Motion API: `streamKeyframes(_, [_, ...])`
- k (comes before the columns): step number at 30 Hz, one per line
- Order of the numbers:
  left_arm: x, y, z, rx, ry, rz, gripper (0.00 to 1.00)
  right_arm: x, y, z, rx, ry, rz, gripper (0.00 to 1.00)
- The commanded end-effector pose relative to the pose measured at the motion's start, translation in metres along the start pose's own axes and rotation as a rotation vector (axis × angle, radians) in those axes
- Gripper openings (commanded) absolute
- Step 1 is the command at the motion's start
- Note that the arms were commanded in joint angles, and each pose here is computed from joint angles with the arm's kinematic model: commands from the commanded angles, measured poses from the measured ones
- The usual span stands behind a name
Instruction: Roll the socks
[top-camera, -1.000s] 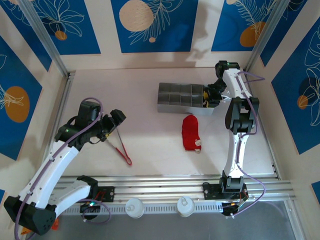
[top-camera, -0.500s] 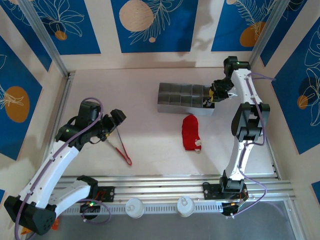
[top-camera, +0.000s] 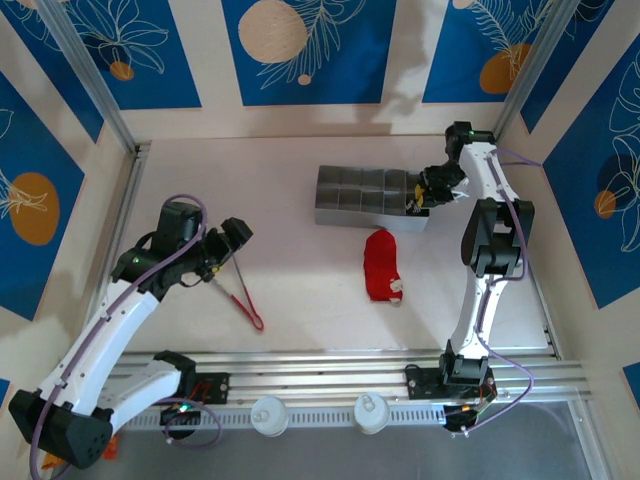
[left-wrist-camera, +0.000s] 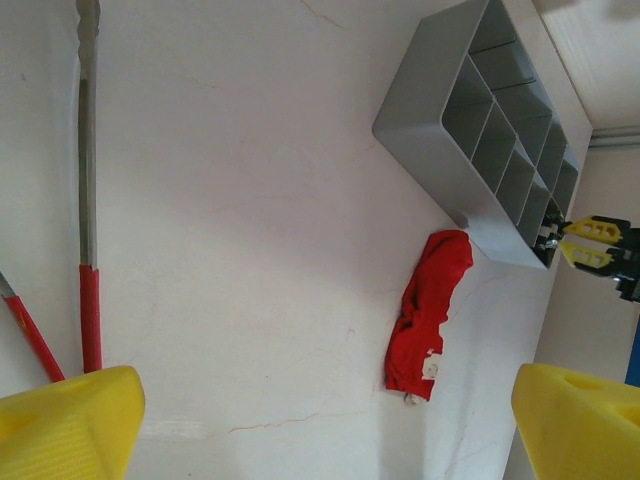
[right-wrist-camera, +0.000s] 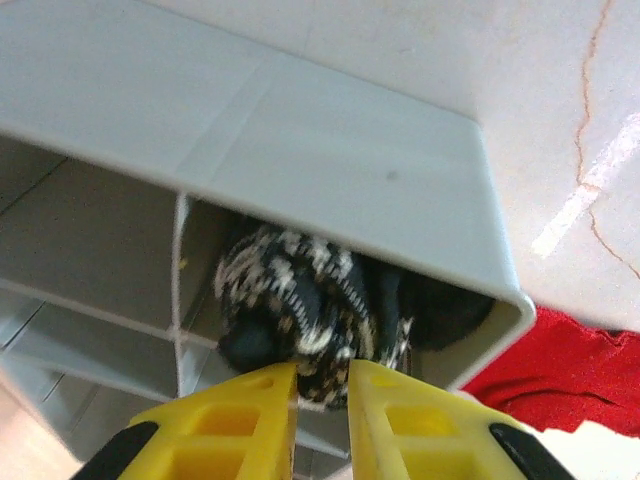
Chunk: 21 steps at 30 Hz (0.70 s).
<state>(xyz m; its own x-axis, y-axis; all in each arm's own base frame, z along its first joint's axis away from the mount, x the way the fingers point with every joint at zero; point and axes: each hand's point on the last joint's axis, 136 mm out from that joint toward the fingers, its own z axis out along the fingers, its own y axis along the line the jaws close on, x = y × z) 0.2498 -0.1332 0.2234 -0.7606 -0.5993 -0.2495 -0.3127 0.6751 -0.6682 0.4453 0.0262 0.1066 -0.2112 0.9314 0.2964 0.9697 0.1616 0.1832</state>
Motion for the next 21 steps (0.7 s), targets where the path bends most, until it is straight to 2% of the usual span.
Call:
streamKeyframes(1, [0.0, -0.007, -0.002, 0.025, 0.001, 0.007, 0.94, 0.003, -0.014, 0.019, 0.072, 0.038, 0.021, 0.2])
streamKeyframes(8, [0.0, -0.008, -0.005, 0.027, -0.005, 0.009, 0.94, 0.001, -0.013, 0.019, 0.072, 0.031, 0.006, 0.2])
streamKeyframes(11, [-0.002, -0.011, -0.007, 0.035, -0.011, 0.017, 0.94, 0.003, -0.007, -0.001, 0.044, 0.007, -0.034, 0.2])
streamKeyframes(13, [-0.003, -0.014, -0.01, 0.044, -0.017, 0.026, 0.94, 0.006, -0.003, -0.028, -0.012, -0.049, -0.086, 0.21])
streamKeyframes(15, [-0.004, -0.016, -0.011, 0.05, -0.021, 0.036, 0.94, 0.007, 0.001, -0.066, -0.103, -0.164, -0.176, 0.32])
streamKeyframes(17, [-0.004, -0.017, -0.011, 0.054, -0.02, 0.042, 0.94, 0.012, -0.001, -0.097, -0.189, -0.271, -0.265, 0.53])
streamKeyframes(18, [-0.004, -0.016, -0.01, 0.055, -0.019, 0.043, 0.94, 0.015, -0.006, -0.106, -0.211, -0.311, -0.306, 0.59])
streamKeyframes(21, [-0.002, -0.017, -0.007, 0.064, -0.007, 0.044, 0.93, 0.024, -0.032, -0.124, -0.238, -0.395, -0.414, 0.58])
